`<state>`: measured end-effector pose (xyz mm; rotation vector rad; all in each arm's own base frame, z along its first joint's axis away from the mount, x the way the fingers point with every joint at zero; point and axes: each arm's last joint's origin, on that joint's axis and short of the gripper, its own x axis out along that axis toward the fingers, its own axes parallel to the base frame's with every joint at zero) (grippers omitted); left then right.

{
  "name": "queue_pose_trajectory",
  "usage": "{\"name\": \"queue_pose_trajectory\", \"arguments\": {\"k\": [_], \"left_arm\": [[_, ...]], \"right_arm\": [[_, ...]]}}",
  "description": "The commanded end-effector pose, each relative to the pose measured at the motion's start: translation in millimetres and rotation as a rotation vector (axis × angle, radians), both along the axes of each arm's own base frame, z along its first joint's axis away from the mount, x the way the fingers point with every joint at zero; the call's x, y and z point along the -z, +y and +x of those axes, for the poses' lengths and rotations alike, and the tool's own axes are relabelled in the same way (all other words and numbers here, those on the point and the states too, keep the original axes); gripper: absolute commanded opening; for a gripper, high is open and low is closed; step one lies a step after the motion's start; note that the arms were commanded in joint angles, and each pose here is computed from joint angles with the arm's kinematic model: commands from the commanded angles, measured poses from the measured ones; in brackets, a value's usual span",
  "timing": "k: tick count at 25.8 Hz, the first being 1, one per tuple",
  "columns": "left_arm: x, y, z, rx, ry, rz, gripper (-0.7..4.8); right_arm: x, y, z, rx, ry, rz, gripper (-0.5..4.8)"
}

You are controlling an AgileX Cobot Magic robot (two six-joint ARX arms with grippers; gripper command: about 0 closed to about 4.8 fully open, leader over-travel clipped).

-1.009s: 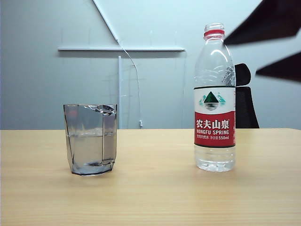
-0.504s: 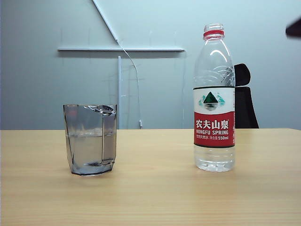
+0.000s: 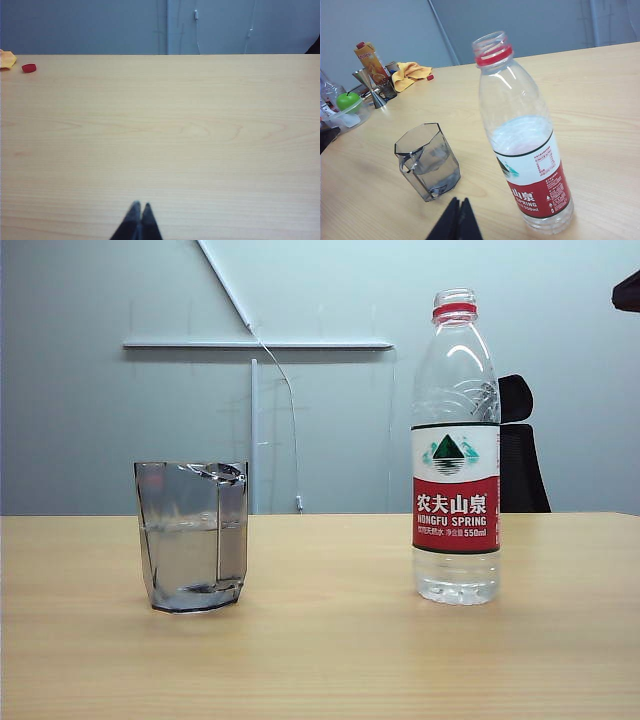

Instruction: Pick up the mineral water bottle on the table and pour water into the mug until it's half full.

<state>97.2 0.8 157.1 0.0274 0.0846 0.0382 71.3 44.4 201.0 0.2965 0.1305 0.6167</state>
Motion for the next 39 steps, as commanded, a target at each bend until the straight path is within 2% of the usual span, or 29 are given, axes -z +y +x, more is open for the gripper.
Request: {"name": "queue_pose_trajectory", "arguments": {"k": [1, 8, 11, 12, 14, 16, 17, 22, 31, 39], "left_arm": [[-2, 0, 0, 0.0, -0.014, -0.003, -0.02], [-2, 0, 0, 0.0, -0.014, -0.003, -0.02], [-2, 0, 0, 0.0, -0.014, -0.003, -0.02], [-2, 0, 0, 0.0, -0.014, -0.003, -0.02], [-2, 0, 0, 0.0, -0.014, -0.003, -0.02], [-2, 0, 0, 0.001, -0.014, -0.003, -0.02], [-2, 0, 0, 0.0, -0.014, -0.003, -0.02], [-2, 0, 0, 0.0, -0.014, -0.003, -0.02], [-2, 0, 0, 0.0, -0.014, -0.003, -0.02], [-2, 0, 0, 0.0, -0.014, -0.003, -0.02]], "right_arm": [[-4, 0, -1, -0.001, -0.019, 0.011, -0.05], [1, 0, -1, -0.002, 0.006, -0.035, -0.05], [6, -1, 0, -0.004, -0.072, -0.195, -0.05], [9, -2, 2, 0.021, -0.113, -0.262, -0.05], [11, -5, 6, 0.07, -0.133, -0.288, -0.05], [13, -11, 10, 0.152, -0.14, -0.289, -0.05], [15, -18, 14, 0.244, -0.137, -0.289, -0.05], [20, -36, 19, 0.443, -0.111, -0.3, -0.05], [30, -40, 24, 0.498, -0.138, -0.294, -0.05], [34, -49, 25, 0.661, -0.112, -0.304, -0.05]]}}
